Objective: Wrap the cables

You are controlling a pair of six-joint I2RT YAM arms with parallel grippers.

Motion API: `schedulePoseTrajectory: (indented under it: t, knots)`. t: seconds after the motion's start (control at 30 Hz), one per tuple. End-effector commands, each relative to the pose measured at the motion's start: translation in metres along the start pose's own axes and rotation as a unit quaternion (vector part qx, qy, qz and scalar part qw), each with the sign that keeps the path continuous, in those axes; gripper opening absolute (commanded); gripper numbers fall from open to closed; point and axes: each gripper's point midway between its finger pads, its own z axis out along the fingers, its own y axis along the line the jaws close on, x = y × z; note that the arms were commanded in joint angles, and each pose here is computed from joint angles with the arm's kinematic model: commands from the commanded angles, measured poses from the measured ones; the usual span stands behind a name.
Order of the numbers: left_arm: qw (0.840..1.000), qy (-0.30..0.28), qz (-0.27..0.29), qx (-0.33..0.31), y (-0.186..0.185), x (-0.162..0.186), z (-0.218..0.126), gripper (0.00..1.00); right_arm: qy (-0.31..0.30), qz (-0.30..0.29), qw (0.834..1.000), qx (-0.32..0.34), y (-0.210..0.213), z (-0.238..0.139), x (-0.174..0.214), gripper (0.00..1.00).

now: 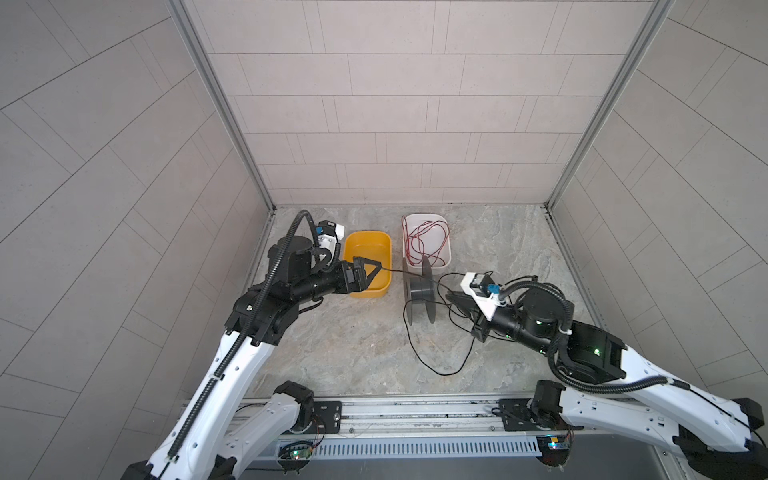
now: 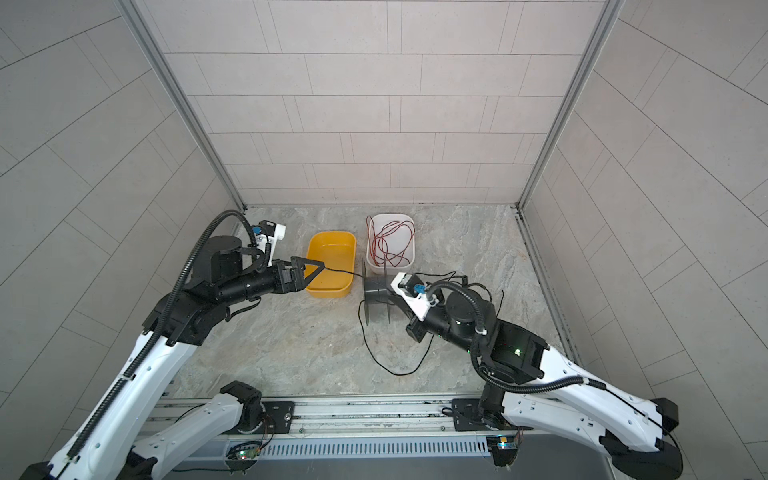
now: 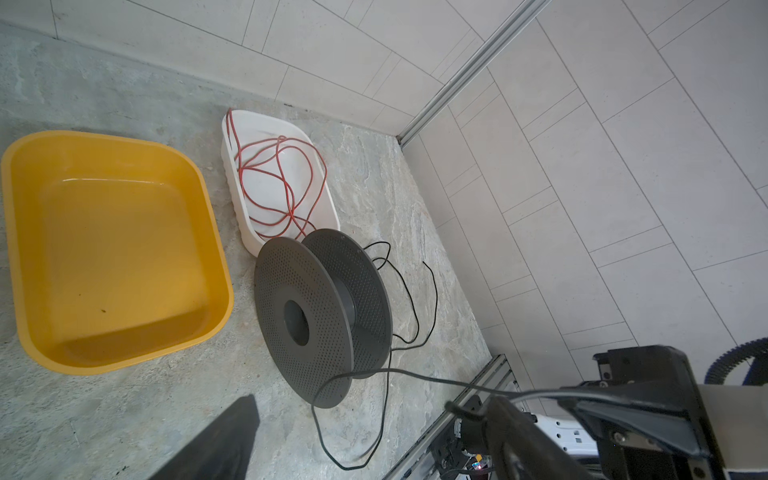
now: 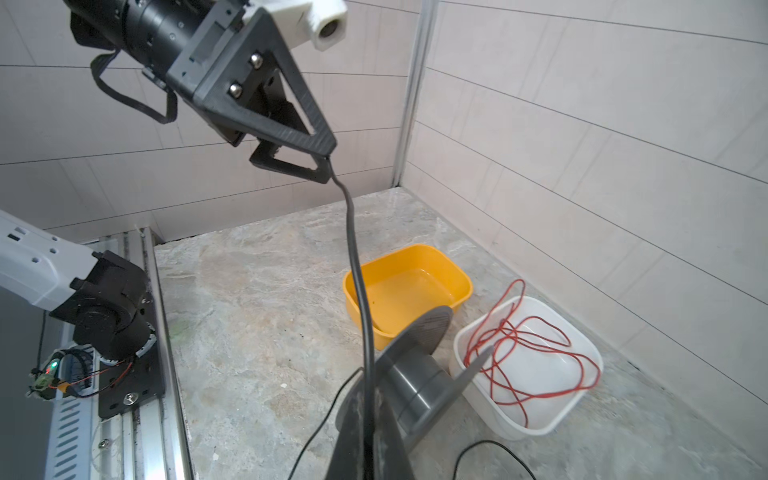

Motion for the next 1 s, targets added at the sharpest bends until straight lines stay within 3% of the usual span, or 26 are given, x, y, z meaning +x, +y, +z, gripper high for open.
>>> schedulePoseTrajectory:
  t: [0.0, 0.1, 0.27, 0.43, 0.5, 0.97]
  knots:
    - [1.0, 0.009, 0.007, 0.009, 0.0, 0.002, 0.008, 0.95, 0.03, -0.002, 0.998, 0.058, -0.023, -0.011, 0.01, 0.0]
    - [0.999, 0.026, -0.007, 0.016, 0.005, 0.008, 0.02, 0.96, 0.041, 0.012, 0.991, 0.129, -0.049, -0.024, 0.008, 0.0]
    - [0.999, 0.028, -0.035, 0.017, 0.021, 0.019, 0.041, 0.92, 0.063, 0.023, 0.994, 0.083, -0.034, -0.021, 0.019, 0.0]
    - [0.998, 0.023, -0.058, -0.004, 0.037, 0.029, 0.063, 0.86, 0.084, 0.03, 0.992, 0.091, -0.037, -0.021, 0.032, 0.0]
    - [0.998, 0.019, -0.049, -0.031, 0.042, 0.033, 0.07, 0.8, 0.077, 0.037, 0.991, 0.107, -0.042, -0.026, 0.031, 0.0]
    - [0.986, 0.063, 0.037, -0.151, 0.045, 0.073, 0.131, 0.76, 0.099, 0.043, 0.977, 0.182, -0.067, -0.038, 0.045, 0.0]
